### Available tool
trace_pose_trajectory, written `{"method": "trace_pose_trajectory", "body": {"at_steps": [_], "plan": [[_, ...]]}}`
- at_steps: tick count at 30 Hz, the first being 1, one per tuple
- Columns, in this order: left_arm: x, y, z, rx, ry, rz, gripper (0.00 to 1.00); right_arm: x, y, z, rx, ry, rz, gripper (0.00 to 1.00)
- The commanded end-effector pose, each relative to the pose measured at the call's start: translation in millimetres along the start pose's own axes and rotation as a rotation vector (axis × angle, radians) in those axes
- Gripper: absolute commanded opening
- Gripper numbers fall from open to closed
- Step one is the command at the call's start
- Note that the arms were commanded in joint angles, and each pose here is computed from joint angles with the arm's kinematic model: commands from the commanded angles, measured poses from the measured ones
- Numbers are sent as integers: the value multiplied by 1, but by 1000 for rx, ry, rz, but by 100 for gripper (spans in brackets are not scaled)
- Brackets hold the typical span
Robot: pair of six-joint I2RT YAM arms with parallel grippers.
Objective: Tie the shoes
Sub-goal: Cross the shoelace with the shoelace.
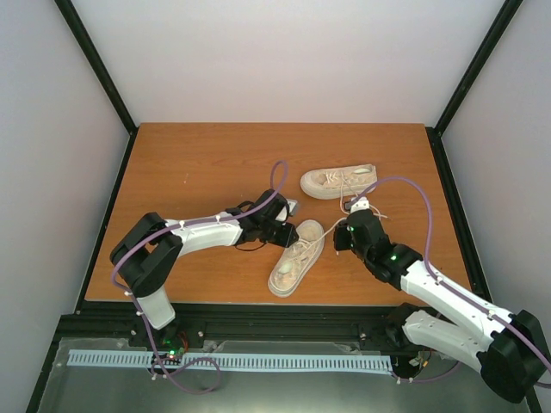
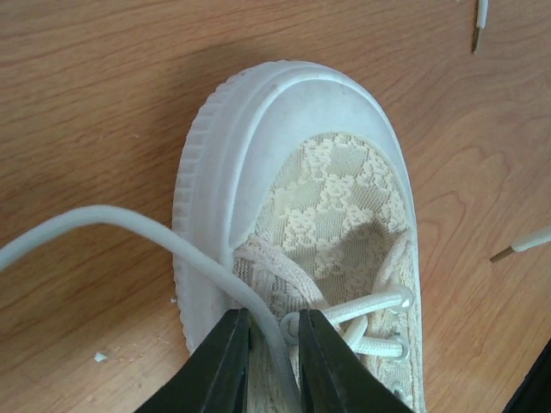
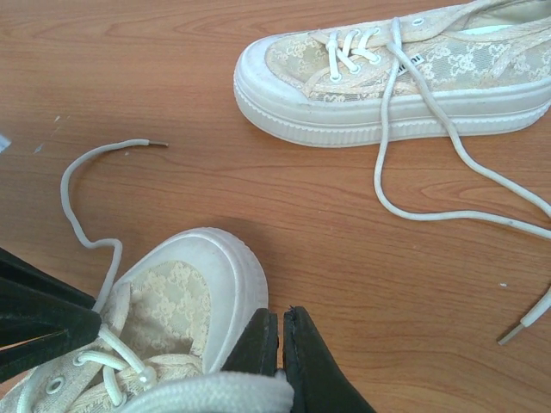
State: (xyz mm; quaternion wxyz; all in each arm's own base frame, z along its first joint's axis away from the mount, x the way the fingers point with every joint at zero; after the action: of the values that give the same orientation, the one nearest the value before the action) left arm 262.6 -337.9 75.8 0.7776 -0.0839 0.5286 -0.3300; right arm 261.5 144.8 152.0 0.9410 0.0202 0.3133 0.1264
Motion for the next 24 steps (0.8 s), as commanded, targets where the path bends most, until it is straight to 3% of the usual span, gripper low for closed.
{"method": "trace_pose_trajectory", "body": {"at_steps": [1, 7, 11, 24], "plan": [[0, -8, 10, -8, -32, -11, 17, -3, -3, -2, 4, -7, -17, 3], [-7, -36, 22, 20, -103, -174, 11, -4, -3, -1, 4, -9, -12, 3], [-2, -48, 19, 17, -73, -258, 11, -6, -3, 0, 6, -15, -10, 3], [16, -48, 6, 0, 31, -282, 20, -7, -3, 1, 7, -22, -7, 3]]}}
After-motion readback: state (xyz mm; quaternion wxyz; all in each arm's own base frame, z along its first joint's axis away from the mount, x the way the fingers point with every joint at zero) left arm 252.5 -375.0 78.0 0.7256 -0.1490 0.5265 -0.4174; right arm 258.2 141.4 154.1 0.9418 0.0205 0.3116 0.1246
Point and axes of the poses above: each gripper's point midway between its finger pads, its own x axis out along the fingers, its own y axis along the line the jaws close on, z = x × y, the point moved 1 cm from there along -x, back along the fingers, and after that the axes turned 2 degrees about -x, right-handed, at the moved point
